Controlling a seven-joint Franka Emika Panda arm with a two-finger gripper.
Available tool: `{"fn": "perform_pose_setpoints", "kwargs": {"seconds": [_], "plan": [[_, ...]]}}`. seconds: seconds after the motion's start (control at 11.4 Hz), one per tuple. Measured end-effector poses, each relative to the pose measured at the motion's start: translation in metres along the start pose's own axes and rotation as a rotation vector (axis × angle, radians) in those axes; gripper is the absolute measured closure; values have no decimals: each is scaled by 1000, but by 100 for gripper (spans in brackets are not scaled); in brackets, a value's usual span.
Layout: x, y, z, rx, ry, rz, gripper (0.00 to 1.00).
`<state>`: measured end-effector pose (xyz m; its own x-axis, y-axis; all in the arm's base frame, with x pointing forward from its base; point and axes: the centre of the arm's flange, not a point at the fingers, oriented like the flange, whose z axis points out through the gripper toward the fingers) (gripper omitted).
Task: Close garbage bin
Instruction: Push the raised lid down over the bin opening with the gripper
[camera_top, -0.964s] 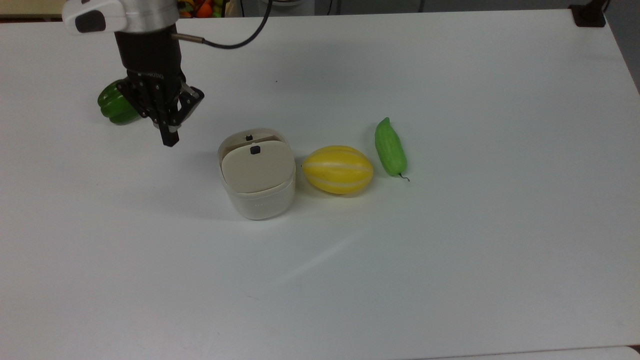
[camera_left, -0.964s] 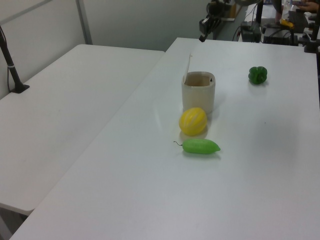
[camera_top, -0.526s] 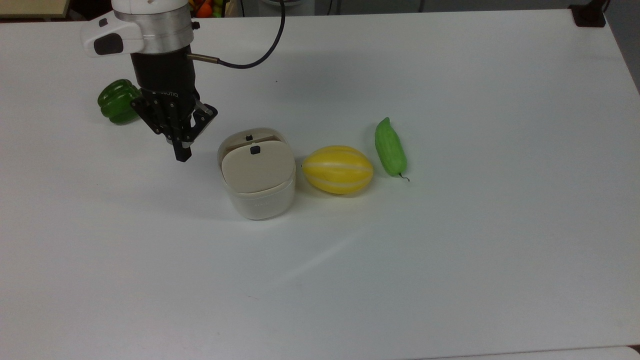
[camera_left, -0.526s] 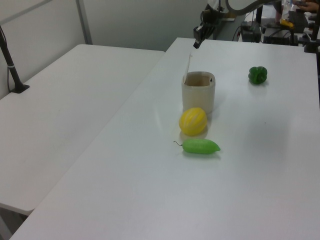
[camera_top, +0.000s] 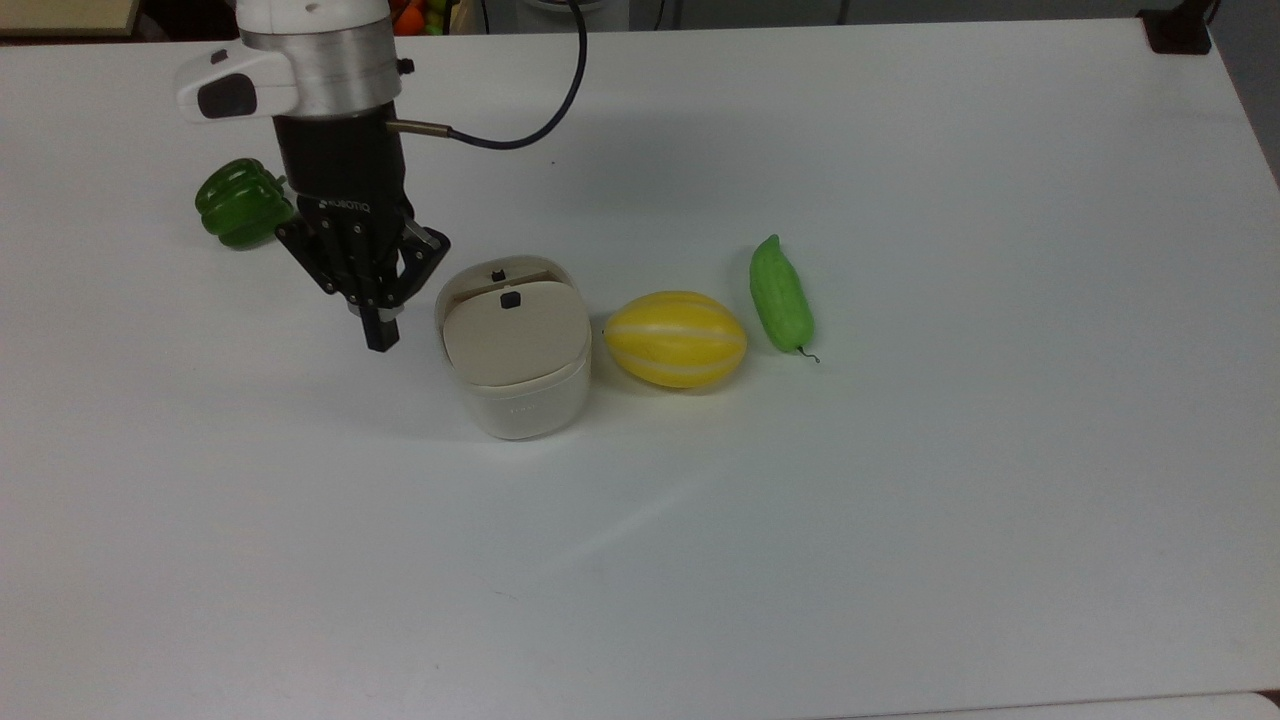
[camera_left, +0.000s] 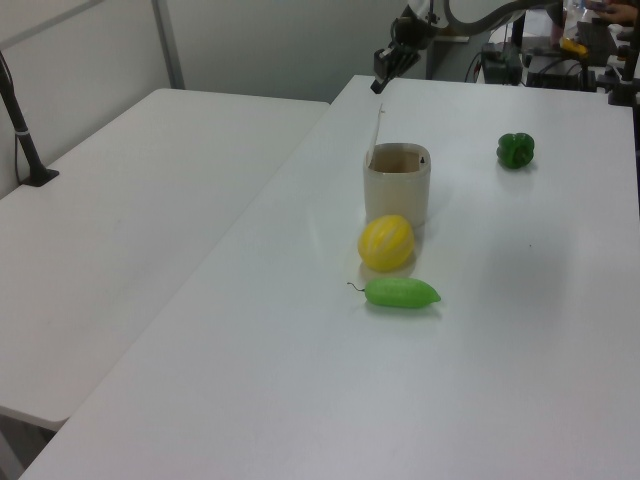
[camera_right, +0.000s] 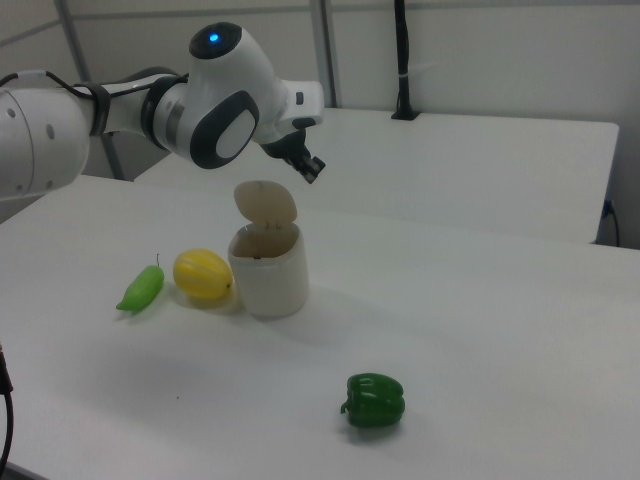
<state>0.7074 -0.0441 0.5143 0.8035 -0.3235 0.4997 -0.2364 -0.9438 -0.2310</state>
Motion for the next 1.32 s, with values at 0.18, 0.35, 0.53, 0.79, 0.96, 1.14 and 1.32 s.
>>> {"fn": "perform_pose_setpoints", "kwargs": {"seconds": [0.18, 0.35, 0.53, 0.79, 0.96, 1.14, 1.32], "plan": [[-5, -20, 4, 40, -10, -2, 99], [-10, -38, 5, 70, -18, -12, 99], [-16, -54, 6, 90, -28, -36, 99], [-39, -73, 17, 91, -177, -112, 99], [-44, -74, 16, 87, -228, -134, 99], [-53, -75, 14, 79, -313, -155, 99], [-56, -75, 11, 76, -343, -159, 99]]}}
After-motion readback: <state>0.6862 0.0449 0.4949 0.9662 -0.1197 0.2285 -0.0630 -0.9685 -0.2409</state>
